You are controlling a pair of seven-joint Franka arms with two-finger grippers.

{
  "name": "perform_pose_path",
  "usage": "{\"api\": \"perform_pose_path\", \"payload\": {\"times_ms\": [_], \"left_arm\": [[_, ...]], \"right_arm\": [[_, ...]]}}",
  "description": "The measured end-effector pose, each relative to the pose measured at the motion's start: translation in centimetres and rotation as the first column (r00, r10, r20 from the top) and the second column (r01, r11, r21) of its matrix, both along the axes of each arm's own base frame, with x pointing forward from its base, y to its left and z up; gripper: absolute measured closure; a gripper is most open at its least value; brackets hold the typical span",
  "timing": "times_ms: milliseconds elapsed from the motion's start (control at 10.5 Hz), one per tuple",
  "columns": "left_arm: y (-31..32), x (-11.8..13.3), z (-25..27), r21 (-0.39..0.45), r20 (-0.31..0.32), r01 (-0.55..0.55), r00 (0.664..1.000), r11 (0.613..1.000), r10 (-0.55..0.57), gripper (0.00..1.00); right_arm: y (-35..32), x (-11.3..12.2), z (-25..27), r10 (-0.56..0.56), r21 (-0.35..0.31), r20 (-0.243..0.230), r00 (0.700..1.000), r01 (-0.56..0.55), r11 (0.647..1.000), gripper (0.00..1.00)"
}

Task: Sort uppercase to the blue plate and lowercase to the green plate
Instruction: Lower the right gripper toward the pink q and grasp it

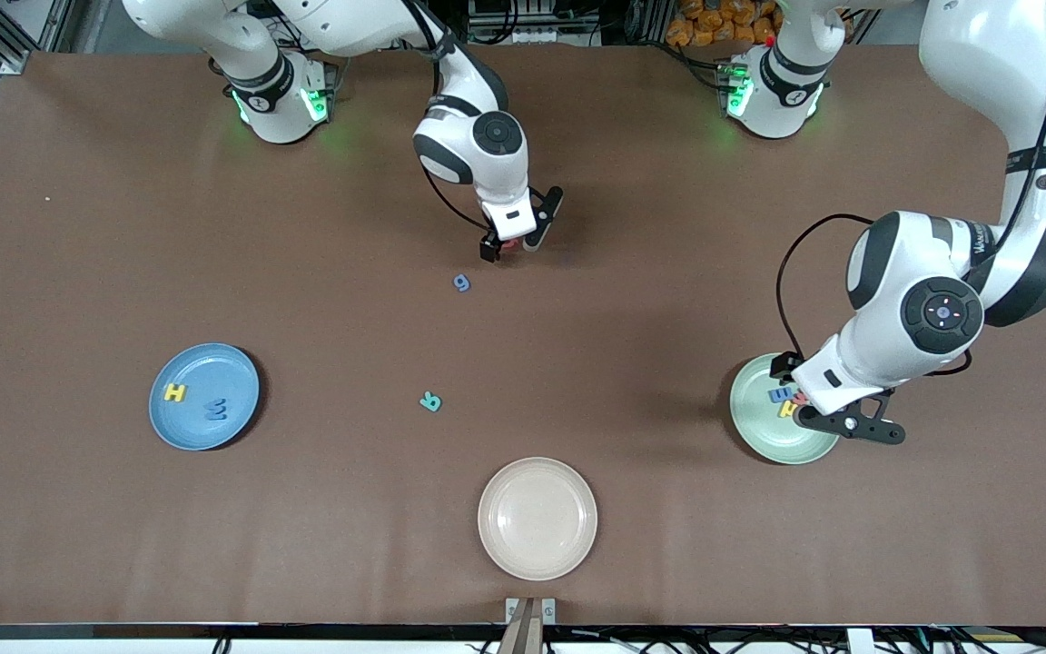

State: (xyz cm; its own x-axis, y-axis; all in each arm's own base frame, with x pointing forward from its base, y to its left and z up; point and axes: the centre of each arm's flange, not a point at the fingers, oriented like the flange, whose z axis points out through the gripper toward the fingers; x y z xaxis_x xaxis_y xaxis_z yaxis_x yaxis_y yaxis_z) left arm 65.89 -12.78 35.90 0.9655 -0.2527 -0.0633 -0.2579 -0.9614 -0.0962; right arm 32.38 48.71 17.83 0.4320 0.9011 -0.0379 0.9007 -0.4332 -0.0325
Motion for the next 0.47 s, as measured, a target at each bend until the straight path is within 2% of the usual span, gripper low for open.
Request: {"api": "perform_pose_path", "payload": {"times_ms": [475], "left_arm": [[0.55,0.07,0.0,0.001,-0.003,-0.008,1.0,1.0,0.008,0.0]], "right_arm": [[0.11,0.05,0.03,-0.002,0.01,0.005,1.0,0.002,1.0,0.0]]}}
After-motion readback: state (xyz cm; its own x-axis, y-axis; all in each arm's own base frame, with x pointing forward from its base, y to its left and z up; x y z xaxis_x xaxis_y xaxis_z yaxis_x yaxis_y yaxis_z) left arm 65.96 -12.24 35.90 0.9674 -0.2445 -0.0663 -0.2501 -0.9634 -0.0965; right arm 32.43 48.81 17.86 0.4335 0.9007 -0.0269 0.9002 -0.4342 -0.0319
